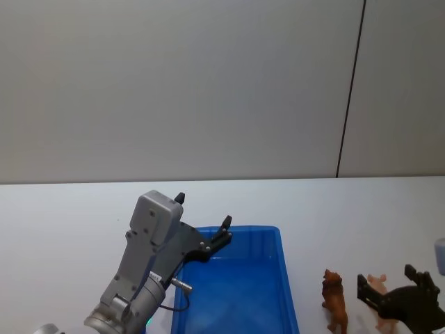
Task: Pick up the two dolls from the table and place them into the box.
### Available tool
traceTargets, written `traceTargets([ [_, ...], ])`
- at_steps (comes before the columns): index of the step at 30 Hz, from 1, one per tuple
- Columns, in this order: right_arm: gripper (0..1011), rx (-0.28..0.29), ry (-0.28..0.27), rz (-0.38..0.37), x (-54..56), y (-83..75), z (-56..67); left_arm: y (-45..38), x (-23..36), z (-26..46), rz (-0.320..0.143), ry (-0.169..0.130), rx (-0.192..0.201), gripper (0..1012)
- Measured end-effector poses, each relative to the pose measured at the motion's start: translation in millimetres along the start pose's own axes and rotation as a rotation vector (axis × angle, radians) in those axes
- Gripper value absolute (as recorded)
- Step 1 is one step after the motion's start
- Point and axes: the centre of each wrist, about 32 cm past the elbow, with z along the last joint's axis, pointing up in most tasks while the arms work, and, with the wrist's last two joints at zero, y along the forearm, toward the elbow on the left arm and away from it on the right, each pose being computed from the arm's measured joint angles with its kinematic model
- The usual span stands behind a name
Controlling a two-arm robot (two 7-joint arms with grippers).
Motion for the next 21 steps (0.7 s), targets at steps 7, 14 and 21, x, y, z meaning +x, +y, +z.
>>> traceTargets([
  [7,1001,-0.046,-0.005,-0.016,0.0,3.5,-9.3,0.0,0.0,0.0,0.0,0.0,0.0,1001],
  [14,1001,-0.085,-0.006,-0.032,0.0,6.7,-17.0,0.0,0.0,0.0,0.0,0.0,0.0,1002],
  [21,912,-0.111,-0.001,-0.039,-0.1,9.4,-21.8,0.0,0.0,0.0,0.0,0.0,0.0,1002],
])
